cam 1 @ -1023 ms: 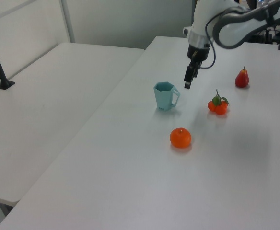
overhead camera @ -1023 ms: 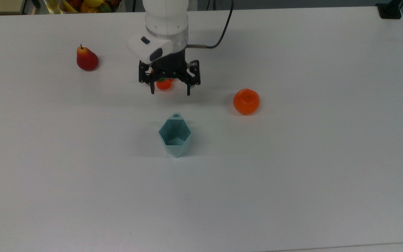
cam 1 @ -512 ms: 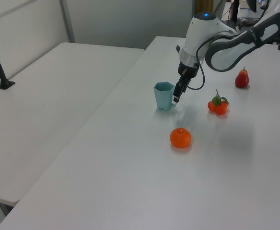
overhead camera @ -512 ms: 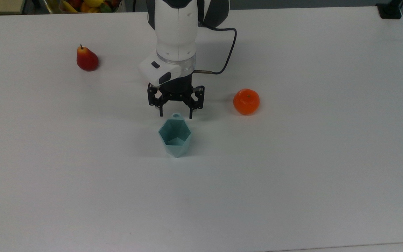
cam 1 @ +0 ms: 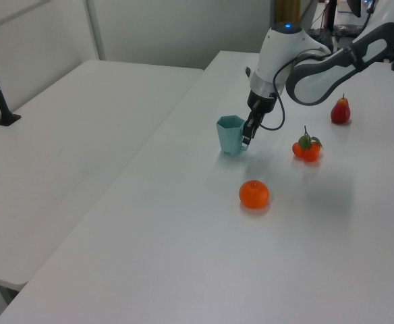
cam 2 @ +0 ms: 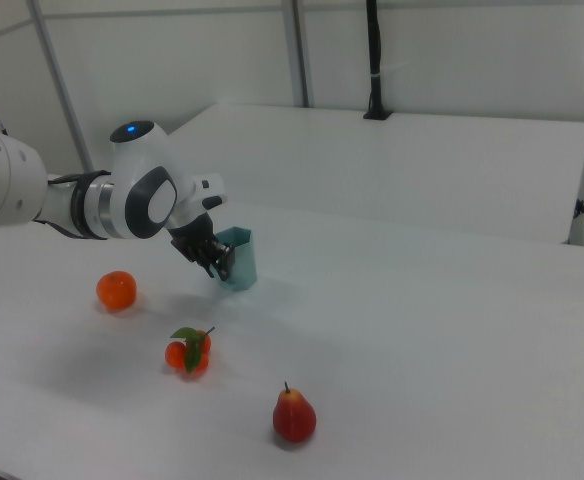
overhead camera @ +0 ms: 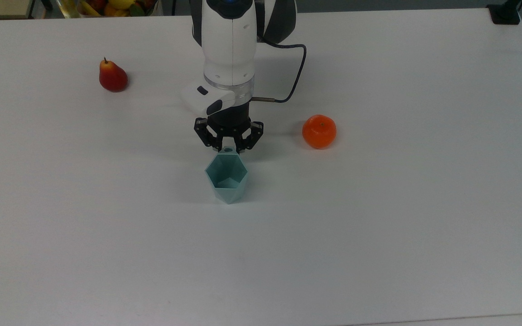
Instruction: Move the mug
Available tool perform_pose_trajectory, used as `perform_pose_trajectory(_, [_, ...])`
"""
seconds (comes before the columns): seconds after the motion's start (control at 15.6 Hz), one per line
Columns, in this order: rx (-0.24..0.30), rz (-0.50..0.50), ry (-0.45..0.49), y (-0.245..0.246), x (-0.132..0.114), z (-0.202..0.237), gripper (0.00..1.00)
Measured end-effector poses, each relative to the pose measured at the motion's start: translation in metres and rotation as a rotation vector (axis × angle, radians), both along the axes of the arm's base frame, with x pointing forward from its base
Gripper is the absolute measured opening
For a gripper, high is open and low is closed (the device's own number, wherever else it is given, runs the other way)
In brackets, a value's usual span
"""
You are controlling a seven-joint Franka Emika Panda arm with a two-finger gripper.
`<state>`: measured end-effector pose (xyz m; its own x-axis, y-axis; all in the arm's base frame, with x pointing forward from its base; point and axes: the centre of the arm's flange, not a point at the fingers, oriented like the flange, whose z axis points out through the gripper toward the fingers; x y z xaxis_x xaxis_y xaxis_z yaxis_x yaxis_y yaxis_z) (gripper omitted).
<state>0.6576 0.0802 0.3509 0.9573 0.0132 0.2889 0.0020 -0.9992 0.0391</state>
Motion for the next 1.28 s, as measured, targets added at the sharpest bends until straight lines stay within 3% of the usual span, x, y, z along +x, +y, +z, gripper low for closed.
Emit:
perform_pose_trajectory(0.06, [0.001,-0.001,-0.002,0.000,0.000,0.001,0.26])
perform_pose_trajectory(0.45, [-0.003,-0.010,0.001,-0.001,-0.007,0.023,0.26])
perform_pose_trajectory(0.7, [-0.011,0.012,0.031,0.011,-0.044,0.036,0.26])
perform_pose_trajectory(0.96, [-0.019,0.045,0.086,0.042,-0.091,0.021,0.26])
perform_pose_trajectory(1.28, [-0.052,0.044,0.099,0.057,-0.106,0.010,0.28])
